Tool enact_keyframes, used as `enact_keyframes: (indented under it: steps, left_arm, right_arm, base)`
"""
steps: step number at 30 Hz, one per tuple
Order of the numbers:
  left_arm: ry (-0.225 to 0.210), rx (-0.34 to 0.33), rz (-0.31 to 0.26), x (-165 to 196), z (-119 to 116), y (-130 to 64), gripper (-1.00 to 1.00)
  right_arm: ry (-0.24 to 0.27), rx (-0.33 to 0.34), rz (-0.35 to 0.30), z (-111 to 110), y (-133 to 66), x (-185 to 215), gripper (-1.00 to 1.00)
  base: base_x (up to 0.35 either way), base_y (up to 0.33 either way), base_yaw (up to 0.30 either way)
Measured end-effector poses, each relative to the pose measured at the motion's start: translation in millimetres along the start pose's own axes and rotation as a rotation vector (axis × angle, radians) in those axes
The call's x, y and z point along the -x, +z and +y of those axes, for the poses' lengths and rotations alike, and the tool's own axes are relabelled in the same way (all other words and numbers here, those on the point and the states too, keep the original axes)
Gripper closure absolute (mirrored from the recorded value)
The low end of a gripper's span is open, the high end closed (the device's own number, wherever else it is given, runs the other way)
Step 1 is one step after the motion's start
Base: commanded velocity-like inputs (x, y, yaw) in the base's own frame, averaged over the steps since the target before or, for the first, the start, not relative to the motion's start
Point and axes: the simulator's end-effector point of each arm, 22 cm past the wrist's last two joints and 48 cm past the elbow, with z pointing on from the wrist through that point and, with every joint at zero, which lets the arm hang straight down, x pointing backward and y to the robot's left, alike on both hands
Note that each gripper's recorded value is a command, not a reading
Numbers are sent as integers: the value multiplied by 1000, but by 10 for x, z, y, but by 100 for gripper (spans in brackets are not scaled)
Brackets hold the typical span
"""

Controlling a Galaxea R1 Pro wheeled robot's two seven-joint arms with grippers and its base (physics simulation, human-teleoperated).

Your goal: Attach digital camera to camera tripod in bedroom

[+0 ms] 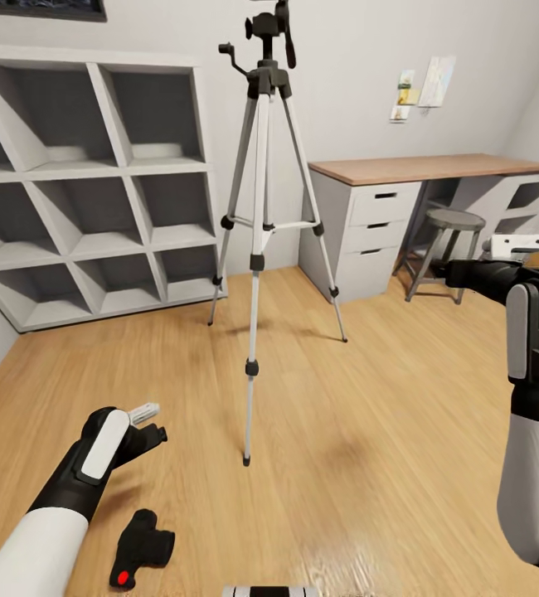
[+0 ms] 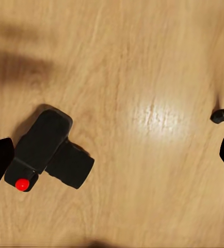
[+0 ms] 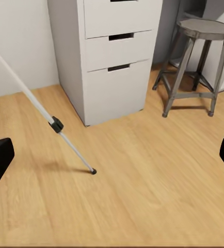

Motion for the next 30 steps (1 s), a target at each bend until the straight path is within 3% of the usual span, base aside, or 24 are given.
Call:
enact_keyframes:
  steps: [5,10,15,30]
  left_arm:
    - [1,9,20,-68,23,106,-100]
    - [2,19,38,-125,47,204,-100]
    - [3,29,55,-176,69,297,-100]
    - [8,58,103,-331,142,569,-100]
  right_arm:
    - [-9,5,49,48,107,-302,-100]
    - [-50,23,172,174,184,-1049,-100]
    - [-70,34,236,240,227,-1443,-100]
    - [-85,38,312,277,394,-1939,-100]
  base:
    - [0,0,0]
    - [0,0,0]
    - [0,0,0]
    - [0,0,0]
